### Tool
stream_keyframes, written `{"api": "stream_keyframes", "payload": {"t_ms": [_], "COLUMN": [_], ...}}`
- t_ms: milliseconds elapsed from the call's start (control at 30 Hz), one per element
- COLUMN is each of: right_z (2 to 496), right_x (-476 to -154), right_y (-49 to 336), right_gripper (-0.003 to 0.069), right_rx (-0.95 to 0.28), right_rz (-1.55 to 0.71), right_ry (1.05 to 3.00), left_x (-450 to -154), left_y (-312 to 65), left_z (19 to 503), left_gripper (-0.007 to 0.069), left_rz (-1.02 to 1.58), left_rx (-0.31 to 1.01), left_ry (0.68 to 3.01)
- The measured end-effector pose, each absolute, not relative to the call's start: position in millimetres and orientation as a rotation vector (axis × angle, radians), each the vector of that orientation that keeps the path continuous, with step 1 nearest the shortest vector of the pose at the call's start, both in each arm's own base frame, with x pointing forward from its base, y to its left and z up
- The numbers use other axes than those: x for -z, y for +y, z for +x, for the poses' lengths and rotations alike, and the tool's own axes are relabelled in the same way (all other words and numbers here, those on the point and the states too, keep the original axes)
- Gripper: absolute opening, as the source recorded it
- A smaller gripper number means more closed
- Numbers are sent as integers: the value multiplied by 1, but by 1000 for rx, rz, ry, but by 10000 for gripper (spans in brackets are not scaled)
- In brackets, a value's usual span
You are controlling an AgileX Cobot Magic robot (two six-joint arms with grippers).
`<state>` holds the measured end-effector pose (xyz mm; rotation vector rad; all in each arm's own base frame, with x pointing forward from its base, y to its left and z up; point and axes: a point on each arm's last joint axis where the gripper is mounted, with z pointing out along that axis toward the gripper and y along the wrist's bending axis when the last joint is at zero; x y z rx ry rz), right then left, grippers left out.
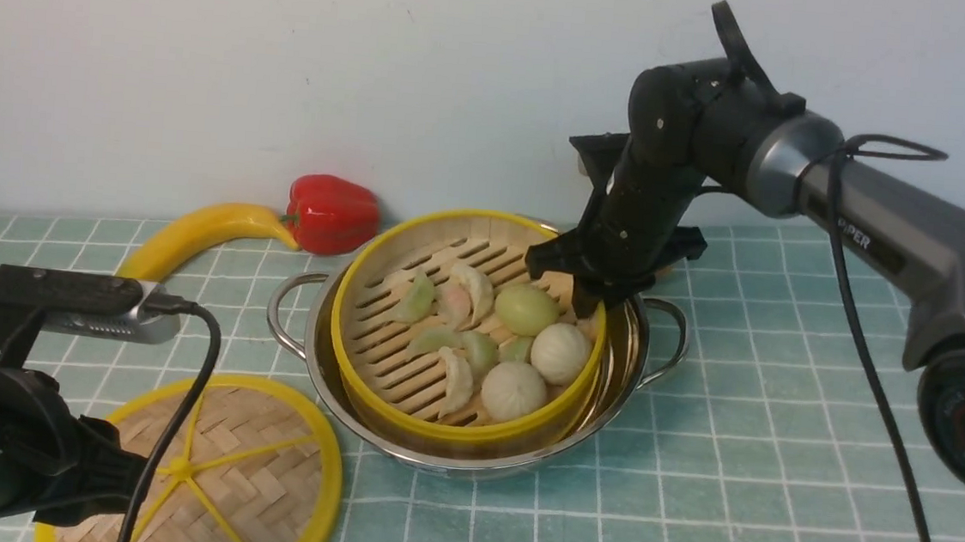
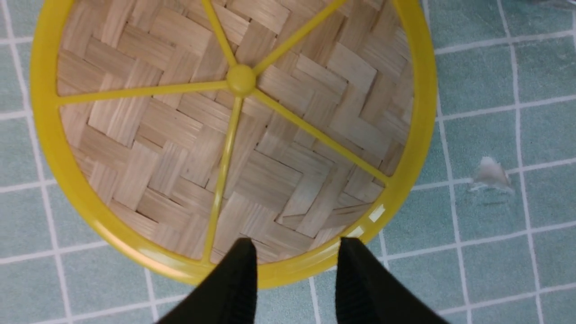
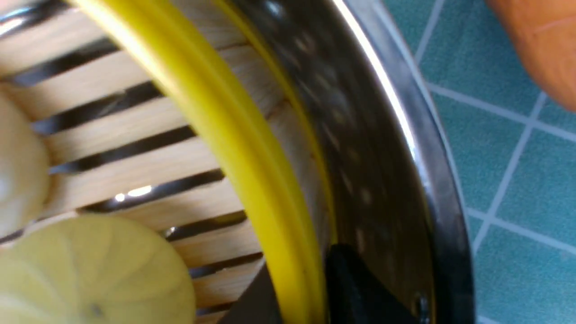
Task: Place the steamer in the pot on the blue tablecloth, and put the lid on the steamer.
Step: 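Place the bamboo steamer basket of food into the steel pot with the right gripper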
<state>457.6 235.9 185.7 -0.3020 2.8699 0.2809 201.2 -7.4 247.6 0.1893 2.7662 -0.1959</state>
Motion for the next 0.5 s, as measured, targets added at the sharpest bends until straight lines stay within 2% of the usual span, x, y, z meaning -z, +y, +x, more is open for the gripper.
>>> {"api": "stream_keyframes", "payload": {"t_ms": [33, 67, 233, 333, 500], "right_z": [458, 458, 458, 458, 458], "right_x": [-187, -187, -187, -188, -195], "right_y": [236, 236, 238, 238, 237], "right_gripper": [181, 186, 309, 346, 362], "right_rx": [-289, -289, -313, -320, -307], "right_rz": [-297, -297, -290, -288, -291], "right_ry": [2865, 2864, 2861, 2859, 2839], "left_x": [-248, -248, -250, -251, -249], "left_y": [-7, -6, -1, 1, 3], "left_z": [203, 203, 209, 210, 211], "left_gripper": [243, 243, 243, 243, 243], "left_rz": [177, 174, 108, 78, 62], "left_rx": [184, 181, 110, 72, 50], "left_ry": [2752, 2750, 2689, 2676, 2682]}}
